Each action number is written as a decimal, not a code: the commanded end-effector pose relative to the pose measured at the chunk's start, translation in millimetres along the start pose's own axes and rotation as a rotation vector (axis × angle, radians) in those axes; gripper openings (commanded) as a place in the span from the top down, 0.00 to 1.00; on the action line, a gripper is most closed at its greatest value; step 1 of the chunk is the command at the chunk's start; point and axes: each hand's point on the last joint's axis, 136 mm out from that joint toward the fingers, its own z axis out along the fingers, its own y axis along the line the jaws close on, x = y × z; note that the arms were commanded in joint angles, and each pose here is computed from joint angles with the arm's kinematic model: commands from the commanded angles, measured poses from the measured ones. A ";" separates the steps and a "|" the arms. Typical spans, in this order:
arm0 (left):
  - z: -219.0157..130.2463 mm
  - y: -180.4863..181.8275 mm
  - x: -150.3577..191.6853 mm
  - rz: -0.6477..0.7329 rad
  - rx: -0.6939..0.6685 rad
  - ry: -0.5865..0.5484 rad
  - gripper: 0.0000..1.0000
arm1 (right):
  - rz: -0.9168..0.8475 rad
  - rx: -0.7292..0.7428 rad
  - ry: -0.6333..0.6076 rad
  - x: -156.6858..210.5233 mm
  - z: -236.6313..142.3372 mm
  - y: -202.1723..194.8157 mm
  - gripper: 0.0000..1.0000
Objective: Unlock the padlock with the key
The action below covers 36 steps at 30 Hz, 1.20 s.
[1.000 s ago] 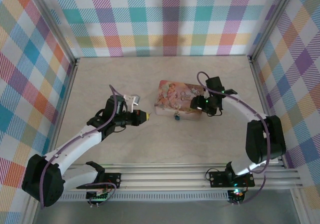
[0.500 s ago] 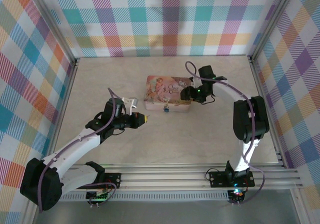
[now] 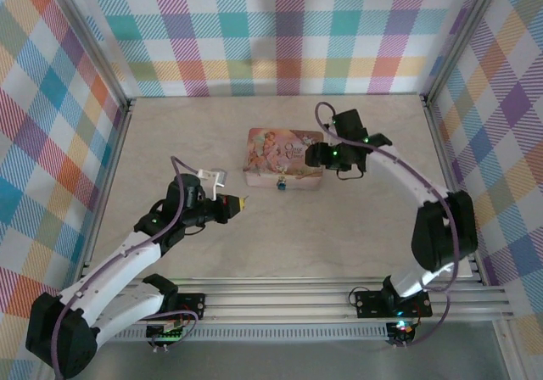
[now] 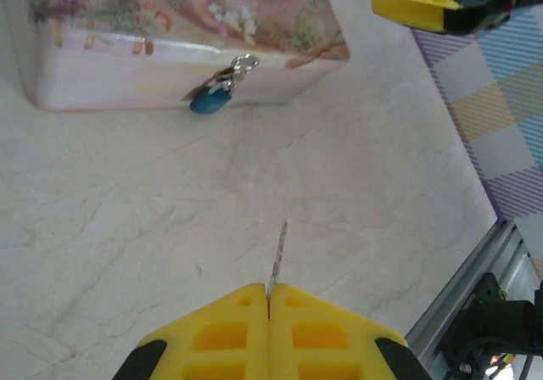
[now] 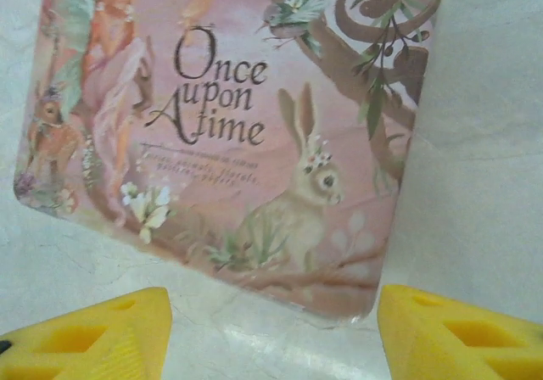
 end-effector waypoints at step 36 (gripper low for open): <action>-6.8 14.6 44.5 -0.016 -0.021 0.120 1.00 | 0.015 0.336 -0.140 57.1 124.9 49.5 0.46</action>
